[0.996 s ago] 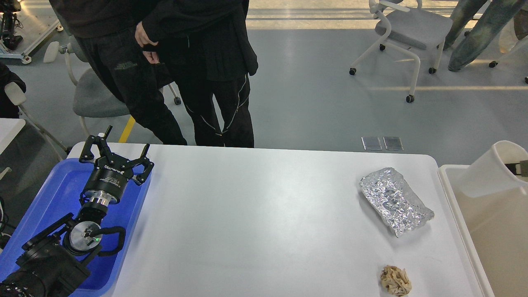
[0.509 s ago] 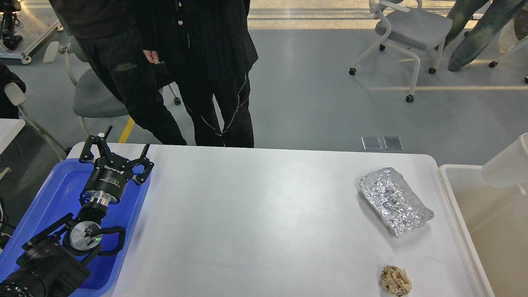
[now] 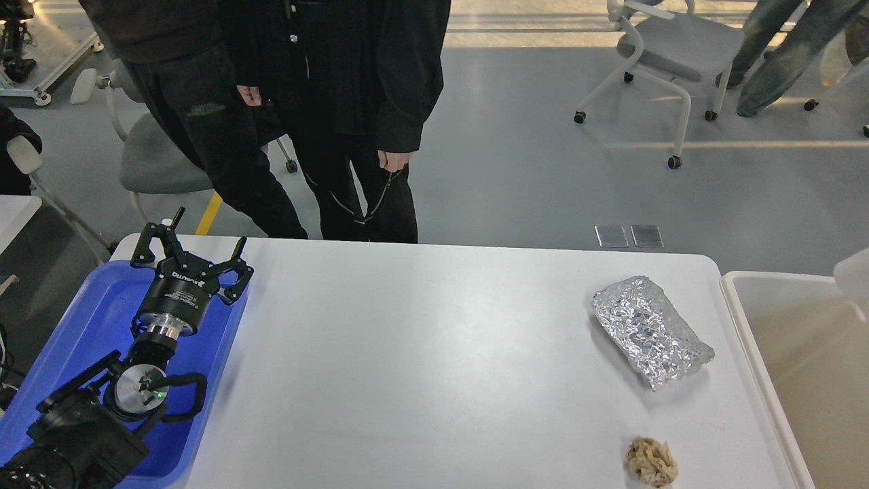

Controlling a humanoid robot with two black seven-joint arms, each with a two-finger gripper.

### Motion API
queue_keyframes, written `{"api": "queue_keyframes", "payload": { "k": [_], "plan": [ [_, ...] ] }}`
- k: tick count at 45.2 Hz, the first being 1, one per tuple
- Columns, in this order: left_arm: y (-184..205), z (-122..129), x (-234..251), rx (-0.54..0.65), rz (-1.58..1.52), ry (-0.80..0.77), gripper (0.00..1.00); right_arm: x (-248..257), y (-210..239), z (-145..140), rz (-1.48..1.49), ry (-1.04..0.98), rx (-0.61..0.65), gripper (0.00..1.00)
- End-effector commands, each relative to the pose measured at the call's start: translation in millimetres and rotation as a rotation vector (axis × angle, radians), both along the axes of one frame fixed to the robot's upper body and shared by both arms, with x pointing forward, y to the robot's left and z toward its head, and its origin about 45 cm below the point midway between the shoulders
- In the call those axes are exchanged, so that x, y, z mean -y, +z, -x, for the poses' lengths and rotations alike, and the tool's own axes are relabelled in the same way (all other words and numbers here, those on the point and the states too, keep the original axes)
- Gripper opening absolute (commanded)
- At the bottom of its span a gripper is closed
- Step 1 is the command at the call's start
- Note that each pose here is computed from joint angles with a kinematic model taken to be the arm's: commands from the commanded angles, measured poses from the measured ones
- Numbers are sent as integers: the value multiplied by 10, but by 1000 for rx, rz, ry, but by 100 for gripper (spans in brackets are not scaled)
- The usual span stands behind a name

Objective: Tidy desktop

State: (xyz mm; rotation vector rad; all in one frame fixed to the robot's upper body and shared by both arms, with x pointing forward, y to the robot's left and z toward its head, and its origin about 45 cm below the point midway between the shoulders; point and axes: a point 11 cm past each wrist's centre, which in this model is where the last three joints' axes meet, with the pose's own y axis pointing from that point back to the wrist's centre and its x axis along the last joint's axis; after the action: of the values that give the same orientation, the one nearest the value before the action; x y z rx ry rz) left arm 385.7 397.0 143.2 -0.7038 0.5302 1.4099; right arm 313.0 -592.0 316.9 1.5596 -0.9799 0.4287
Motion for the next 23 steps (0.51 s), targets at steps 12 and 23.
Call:
{"api": "queue_keyframes", "payload": {
  "k": [12, 23],
  "plan": [
    [0, 0, -1, 0, 1, 0, 100, 524, -871, 171, -57, -297, 56, 0],
    [0, 0, -1, 0, 1, 0, 100, 577, -1267, 247, -52, -392, 67, 0]
  ]
}}
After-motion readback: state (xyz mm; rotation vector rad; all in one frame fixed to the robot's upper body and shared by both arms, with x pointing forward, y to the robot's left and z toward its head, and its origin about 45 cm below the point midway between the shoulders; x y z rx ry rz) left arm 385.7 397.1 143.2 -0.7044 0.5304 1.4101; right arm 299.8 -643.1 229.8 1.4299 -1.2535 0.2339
